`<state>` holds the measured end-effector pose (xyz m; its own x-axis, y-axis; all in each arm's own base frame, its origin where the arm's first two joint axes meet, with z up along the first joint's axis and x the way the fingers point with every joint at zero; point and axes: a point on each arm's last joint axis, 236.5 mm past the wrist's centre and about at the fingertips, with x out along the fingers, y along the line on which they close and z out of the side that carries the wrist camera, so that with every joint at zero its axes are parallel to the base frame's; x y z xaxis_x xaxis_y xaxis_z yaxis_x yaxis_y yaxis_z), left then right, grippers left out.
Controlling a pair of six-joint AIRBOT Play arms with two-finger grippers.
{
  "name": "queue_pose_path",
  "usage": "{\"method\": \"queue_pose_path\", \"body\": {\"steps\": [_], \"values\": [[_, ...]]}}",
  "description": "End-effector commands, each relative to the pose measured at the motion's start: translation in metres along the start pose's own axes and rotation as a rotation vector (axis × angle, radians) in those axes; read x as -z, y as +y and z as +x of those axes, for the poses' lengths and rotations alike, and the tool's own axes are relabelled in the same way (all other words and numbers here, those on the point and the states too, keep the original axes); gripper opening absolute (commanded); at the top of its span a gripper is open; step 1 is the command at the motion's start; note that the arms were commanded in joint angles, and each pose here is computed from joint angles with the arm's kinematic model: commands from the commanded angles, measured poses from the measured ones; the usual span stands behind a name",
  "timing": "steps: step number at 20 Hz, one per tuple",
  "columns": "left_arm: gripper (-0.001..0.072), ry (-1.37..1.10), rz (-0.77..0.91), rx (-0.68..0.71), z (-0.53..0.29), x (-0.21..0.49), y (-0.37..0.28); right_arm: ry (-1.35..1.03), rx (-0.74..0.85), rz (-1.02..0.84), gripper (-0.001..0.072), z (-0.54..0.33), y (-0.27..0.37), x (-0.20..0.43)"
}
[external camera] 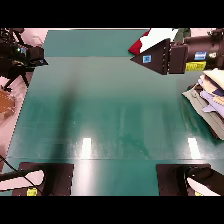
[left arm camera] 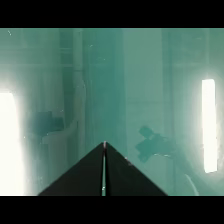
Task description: Fold the shirts.
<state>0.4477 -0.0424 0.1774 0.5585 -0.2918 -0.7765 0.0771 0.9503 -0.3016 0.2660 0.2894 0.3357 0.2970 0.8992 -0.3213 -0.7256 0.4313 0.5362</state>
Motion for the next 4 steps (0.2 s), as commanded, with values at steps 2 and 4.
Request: {"method": "queue_pose_path", "body": {"steps": [2,4], "values": [[0.0023,-0.002,0.0,0.0,-0.0003,-0.0004,0.0002,-0.001,0.002,-0.002,0.0021,0.0001,0.0001,0.0003],[0.0023,-0.001,0.0,0.0,-0.0003,-0.0003,0.0002,-0.001,0.001,-0.002,0.0021,0.0001,0.0002,0.0003]]}}
